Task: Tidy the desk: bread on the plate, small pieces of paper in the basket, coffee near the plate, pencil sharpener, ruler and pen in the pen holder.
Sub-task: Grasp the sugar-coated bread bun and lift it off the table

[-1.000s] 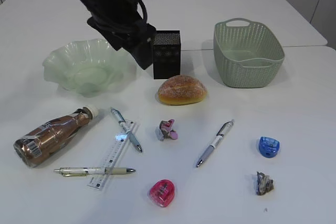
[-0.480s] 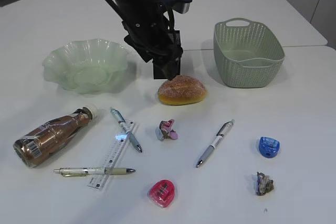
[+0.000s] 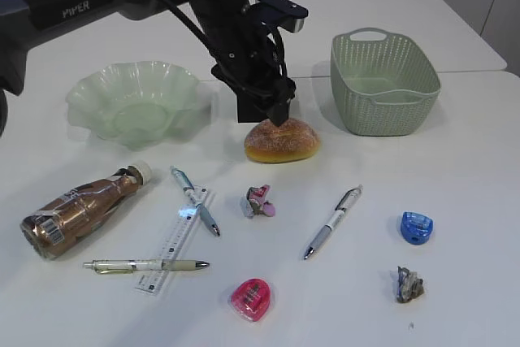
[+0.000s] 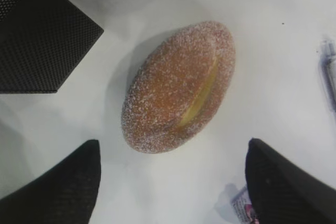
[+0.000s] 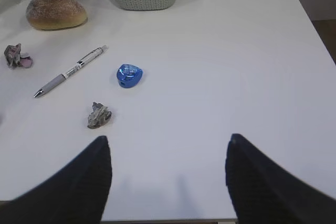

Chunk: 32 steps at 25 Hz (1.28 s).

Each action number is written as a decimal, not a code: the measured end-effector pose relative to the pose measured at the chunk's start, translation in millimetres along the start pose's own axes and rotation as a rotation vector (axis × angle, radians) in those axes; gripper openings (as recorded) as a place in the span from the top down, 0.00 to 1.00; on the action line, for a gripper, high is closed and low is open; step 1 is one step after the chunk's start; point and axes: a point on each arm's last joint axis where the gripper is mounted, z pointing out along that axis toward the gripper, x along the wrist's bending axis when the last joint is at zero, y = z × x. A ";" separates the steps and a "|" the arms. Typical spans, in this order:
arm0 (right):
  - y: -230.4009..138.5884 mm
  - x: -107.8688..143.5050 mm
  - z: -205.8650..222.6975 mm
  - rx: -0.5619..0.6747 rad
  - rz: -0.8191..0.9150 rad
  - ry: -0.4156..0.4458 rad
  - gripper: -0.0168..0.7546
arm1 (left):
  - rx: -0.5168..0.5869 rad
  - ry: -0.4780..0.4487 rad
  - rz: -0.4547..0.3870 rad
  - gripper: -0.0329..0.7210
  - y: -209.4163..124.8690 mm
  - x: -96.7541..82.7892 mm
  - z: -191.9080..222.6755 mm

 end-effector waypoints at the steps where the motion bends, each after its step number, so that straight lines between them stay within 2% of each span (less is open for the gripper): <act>1: 3.0 0.4 -2.3 -0.006 0.001 0.003 0.29 | -0.001 0.000 0.000 0.16 0.1 0.0 0.2; 7: 41.0 2.2 3.6 0.093 0.011 0.015 0.29 | -0.022 -0.001 -0.005 0.17 1.1 1.1 8.9; 13: 87.7 2.7 44.7 0.319 0.020 0.014 0.29 | -0.078 0.014 -0.006 0.17 6.0 2.5 9.7; 19: 125.4 2.3 94.6 0.477 0.025 0.010 0.29 | -0.088 -0.001 -0.020 0.17 6.1 1.5 16.8; 21: 125.4 2.3 94.6 0.477 0.025 0.010 0.29 | -0.083 -0.006 -0.027 0.17 5.2 1.2 20.1; 22: 130.3 2.0 115.4 0.538 0.028 0.008 0.29 | -0.080 -0.007 -0.029 0.17 4.8 1.2 21.4; 25: 129.0 1.7 135.6 0.612 0.031 0.007 0.29 | -0.088 -0.006 -0.032 0.17 5.0 1.4 25.6; 32: 129.6 3.9 146.5 0.622 0.054 0.028 0.29 | -0.117 -0.022 -0.052 0.17 6.2 0.4 35.4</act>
